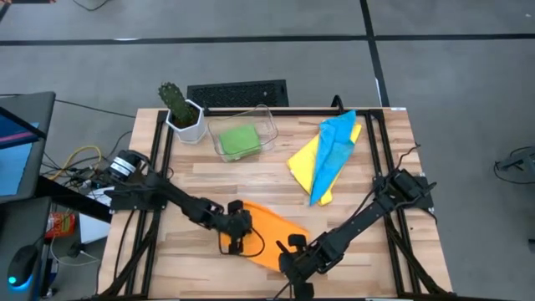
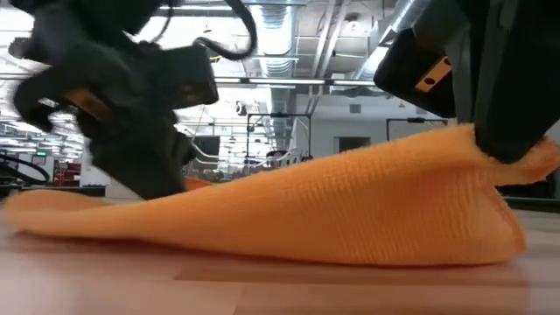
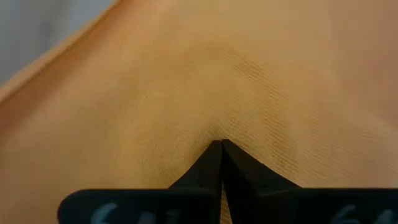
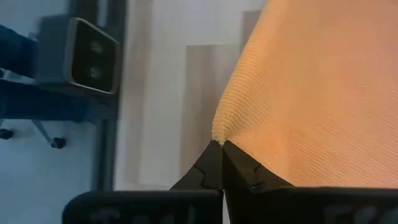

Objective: Fold microfiber towels
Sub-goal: Fold the orange microfiber cloth

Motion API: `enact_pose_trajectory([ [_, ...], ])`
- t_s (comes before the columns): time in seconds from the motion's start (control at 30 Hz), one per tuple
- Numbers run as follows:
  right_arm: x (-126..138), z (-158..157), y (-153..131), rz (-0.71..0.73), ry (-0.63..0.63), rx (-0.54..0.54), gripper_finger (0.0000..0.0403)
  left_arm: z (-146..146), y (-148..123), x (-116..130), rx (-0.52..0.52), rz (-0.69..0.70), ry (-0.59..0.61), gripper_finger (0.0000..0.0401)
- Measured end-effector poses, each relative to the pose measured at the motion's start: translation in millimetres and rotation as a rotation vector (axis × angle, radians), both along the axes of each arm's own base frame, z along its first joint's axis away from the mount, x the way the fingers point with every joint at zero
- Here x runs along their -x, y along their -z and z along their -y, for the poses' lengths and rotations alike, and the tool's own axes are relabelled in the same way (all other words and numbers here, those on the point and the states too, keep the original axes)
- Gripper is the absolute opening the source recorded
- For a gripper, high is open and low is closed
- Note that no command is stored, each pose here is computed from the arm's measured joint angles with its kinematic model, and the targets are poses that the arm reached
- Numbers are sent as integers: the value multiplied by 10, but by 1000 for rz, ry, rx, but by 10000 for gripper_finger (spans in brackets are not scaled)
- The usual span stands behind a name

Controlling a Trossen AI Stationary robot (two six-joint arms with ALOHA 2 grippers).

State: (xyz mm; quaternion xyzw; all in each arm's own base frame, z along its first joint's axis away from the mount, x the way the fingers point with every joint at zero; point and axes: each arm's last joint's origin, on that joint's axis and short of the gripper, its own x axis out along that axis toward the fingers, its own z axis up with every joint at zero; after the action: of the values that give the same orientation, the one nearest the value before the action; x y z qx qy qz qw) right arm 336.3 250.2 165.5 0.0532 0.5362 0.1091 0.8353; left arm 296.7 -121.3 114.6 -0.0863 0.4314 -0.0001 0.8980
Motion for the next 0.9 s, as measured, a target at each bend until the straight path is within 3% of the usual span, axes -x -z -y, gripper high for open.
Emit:
enact_pose_trajectory([
  [0.3, -36, 228, 45, -85, 15, 83, 22, -512, -13, -160, -58, -4, 15, 0],
  [0.47, -81, 287, 41, -79, 22, 82, 19, -720, -204, -256, 26, 13, -22, 0],
  [0.73, -77, 267, 34, -66, -3, 86, 22, -662, -902, -234, 132, 141, -27, 0],
  [0.9, -80, 254, 29, -54, -17, 86, 18, -238, -942, -118, 175, 265, -20, 0],
])
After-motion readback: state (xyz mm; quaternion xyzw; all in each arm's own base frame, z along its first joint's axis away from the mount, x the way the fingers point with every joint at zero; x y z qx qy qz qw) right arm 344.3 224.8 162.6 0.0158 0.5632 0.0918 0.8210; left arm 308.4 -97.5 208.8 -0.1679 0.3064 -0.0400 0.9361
